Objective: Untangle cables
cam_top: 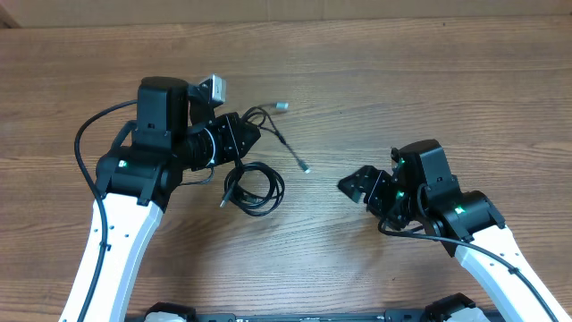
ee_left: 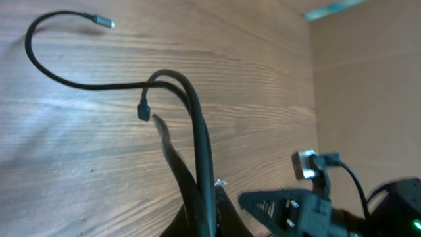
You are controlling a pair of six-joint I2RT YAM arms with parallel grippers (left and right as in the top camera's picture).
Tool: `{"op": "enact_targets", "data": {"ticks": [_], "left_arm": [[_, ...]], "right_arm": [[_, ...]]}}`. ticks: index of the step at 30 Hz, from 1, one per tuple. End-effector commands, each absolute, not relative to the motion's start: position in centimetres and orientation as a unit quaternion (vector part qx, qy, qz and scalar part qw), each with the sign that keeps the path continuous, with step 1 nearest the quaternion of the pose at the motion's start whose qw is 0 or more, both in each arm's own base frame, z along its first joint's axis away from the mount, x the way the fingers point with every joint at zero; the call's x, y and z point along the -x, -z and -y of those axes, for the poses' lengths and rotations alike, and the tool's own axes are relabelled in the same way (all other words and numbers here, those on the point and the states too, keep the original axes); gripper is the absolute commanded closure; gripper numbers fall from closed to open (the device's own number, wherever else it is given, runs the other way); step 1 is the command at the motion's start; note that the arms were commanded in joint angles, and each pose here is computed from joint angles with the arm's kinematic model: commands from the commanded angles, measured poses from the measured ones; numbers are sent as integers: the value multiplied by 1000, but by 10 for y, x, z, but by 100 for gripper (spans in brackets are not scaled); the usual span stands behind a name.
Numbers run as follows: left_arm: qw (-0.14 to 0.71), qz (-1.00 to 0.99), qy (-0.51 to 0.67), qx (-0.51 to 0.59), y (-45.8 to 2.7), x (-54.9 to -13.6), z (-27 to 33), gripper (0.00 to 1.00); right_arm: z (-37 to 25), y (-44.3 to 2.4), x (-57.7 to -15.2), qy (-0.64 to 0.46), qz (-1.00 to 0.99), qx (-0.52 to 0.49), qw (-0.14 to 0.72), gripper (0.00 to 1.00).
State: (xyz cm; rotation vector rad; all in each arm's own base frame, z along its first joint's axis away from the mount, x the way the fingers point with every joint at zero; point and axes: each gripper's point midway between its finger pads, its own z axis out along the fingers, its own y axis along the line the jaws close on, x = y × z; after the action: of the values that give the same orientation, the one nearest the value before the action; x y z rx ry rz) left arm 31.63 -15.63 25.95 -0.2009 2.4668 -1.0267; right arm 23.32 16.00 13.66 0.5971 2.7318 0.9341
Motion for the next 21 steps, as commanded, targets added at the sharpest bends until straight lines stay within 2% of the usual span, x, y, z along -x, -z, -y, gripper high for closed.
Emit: {"op": "enact_targets", "data": {"ticks": [1, 8, 14, 21], "left_arm": [[209, -900, 371, 97, -252, -319, 158, 96], [218, -897, 385, -14, -259, -300, 168, 96], [203, -941, 267, 38, -229, -287, 128, 96], [180, -951, 247, 49, -221, -277, 121, 96]], "right_arm": [[-167, -143, -224, -337, -919, -191, 77, 0], [-167, -142, -224, -336, -919, -192, 76, 0], [-167, -142, -224, -336, -919, -192, 76, 0], [-167, -142, -224, -336, -919, -192, 76, 0]]}}
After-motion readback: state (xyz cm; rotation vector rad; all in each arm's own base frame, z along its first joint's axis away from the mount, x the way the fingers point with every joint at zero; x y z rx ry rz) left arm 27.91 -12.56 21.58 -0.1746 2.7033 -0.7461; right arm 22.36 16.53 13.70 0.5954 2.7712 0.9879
